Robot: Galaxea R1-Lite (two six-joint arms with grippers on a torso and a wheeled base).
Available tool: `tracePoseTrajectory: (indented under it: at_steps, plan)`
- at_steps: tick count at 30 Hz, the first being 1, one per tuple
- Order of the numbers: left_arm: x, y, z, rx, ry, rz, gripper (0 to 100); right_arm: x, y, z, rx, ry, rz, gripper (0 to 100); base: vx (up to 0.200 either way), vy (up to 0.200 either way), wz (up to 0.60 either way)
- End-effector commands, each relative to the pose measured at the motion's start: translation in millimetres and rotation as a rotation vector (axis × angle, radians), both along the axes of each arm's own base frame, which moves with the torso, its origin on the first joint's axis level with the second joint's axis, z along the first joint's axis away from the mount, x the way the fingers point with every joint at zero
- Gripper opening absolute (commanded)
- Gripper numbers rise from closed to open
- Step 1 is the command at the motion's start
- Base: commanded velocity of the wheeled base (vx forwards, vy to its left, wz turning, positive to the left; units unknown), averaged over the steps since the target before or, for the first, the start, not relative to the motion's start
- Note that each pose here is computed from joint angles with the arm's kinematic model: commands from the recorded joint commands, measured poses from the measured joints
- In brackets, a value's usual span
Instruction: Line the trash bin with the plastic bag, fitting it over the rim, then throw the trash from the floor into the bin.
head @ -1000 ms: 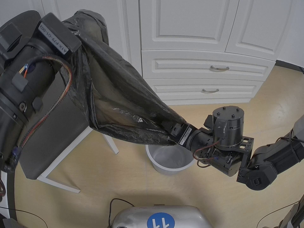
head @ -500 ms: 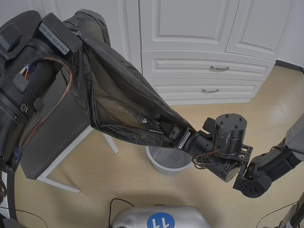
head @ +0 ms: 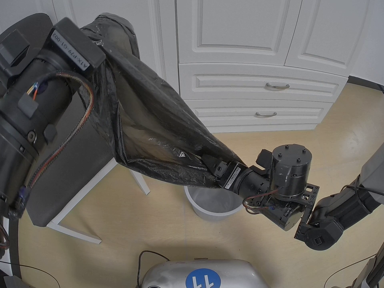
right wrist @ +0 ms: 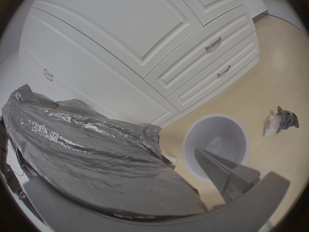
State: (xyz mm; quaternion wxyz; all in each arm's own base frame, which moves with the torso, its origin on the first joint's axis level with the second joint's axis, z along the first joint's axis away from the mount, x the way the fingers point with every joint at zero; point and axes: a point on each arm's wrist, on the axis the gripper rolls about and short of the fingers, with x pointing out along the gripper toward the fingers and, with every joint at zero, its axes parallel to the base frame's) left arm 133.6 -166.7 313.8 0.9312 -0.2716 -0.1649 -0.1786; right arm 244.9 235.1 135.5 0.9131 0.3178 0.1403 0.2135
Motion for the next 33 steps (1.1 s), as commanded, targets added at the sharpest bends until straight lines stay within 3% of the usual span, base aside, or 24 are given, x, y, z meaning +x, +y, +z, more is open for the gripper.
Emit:
tracePoseTrajectory:
  at_steps: [1,11,16,21,28,30,33]
  plan:
    - [1.2,-1.4,-1.6,0.005,0.004,0.001,0,0.5,0.0,-0.7,-0.010,-0.004,0.000,0,0.000,0.000,0.00]
    - [2.7,-3.5,-3.5,0.008,0.007,0.001,0,1.2,-2.0,5.0,0.018,-0.032,-0.003,0,0.000,0.000,0.00]
    - [11.8,-17.0,-15.1,0.033,0.036,-0.006,0,2.3,-5.3,3.8,0.042,-0.063,-0.012,0,0.000,0.000,0.00]
    - [17.1,-23.9,-26.0,0.062,0.055,-0.003,0,6.7,-23.5,24.1,0.032,-0.134,-0.058,0,0.000,0.000,0.00]
    - [19.4,-27.1,-35.9,0.088,0.078,-0.005,0,-0.9,-57.9,51.9,-0.070,-0.242,-0.113,0,0.000,0.000,0.00]
    - [22.3,-30.8,-45.2,0.110,0.101,-0.009,0,-8.0,-70.5,61.9,-0.153,-0.270,-0.130,0,0.000,0.000,0.00]
    - [25.3,-34.9,-53.0,0.130,0.121,-0.013,0,-15.0,-78.8,69.2,-0.198,-0.272,-0.135,0,0.000,0.000,0.00]
